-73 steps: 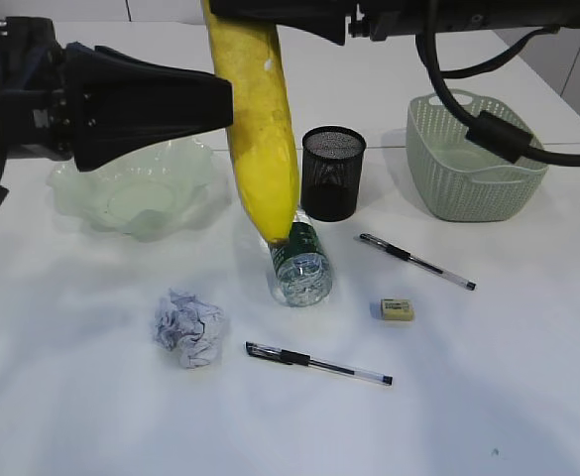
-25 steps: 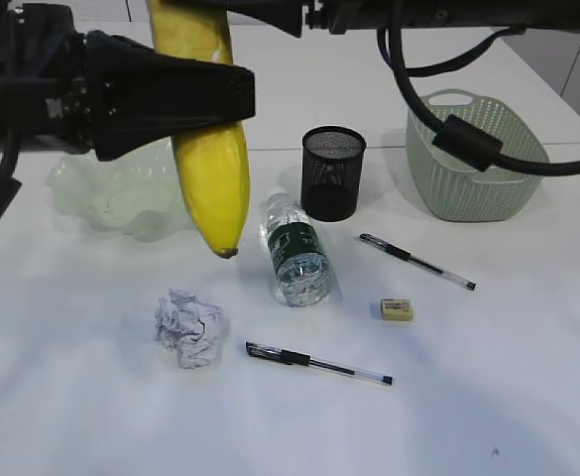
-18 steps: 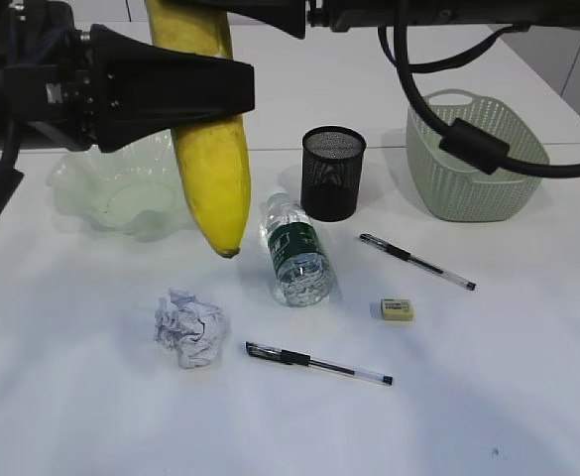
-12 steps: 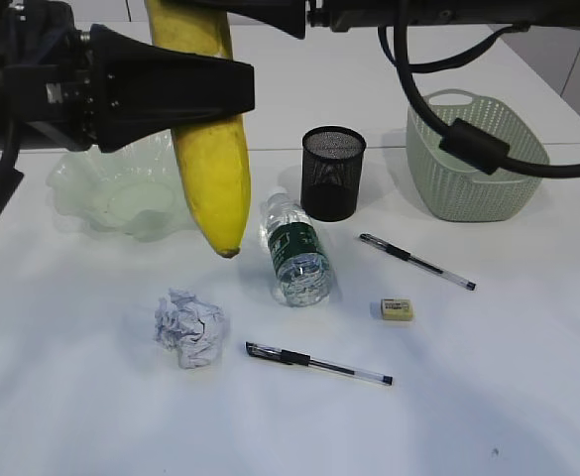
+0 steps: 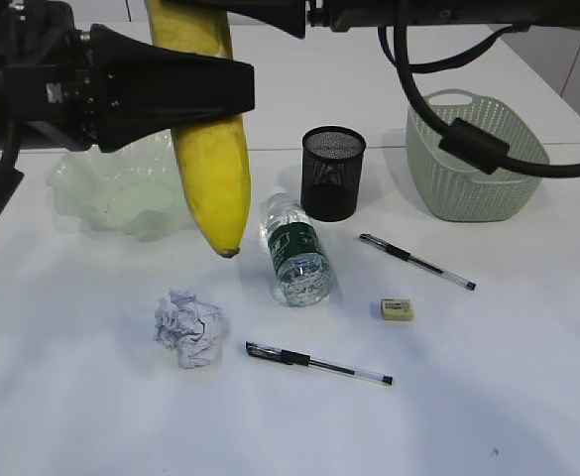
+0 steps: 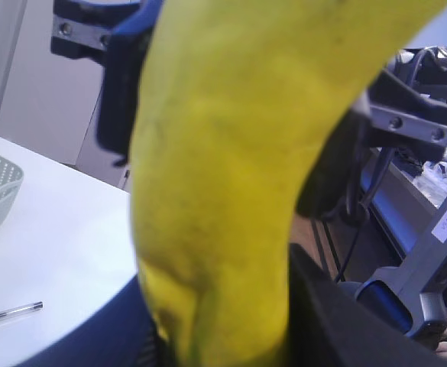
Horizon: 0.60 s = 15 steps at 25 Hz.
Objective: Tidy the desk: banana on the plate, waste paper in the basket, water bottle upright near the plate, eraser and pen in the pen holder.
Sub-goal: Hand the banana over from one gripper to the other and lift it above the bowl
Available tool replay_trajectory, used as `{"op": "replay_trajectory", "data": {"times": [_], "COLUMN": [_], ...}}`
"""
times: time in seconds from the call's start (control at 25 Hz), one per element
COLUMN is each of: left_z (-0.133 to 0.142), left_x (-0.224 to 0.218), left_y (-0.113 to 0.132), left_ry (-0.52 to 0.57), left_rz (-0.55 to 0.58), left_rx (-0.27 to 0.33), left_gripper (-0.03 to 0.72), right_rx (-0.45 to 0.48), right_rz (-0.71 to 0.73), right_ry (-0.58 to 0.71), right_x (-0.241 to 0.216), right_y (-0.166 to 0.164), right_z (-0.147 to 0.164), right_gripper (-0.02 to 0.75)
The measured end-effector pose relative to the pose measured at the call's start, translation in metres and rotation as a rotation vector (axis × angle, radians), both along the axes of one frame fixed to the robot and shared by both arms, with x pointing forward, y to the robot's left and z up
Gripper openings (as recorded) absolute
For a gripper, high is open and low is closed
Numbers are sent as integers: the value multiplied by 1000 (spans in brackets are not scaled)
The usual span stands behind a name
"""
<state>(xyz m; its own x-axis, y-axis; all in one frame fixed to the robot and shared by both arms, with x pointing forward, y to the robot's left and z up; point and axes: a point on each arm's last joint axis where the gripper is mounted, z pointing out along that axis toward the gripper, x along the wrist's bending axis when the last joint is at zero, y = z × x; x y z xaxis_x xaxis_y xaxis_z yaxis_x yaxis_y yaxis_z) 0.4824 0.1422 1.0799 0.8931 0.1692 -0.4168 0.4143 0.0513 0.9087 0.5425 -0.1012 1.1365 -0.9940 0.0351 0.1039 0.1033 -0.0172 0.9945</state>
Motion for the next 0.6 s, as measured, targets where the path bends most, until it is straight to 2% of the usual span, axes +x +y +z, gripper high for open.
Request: {"op": "replay_trajectory", "data": {"times": [0.6], "left_z": [0], "left_x": [0], "left_y": [0], "left_ry": [8], "left_rz": [1], "left_rx": [-1], "left_gripper": [272], "right_rx": [1], "right_rz": [1], "right_ry": [62], "right_x": [0], "right_y": [0], "right_z": [0], "right_gripper": [311]}}
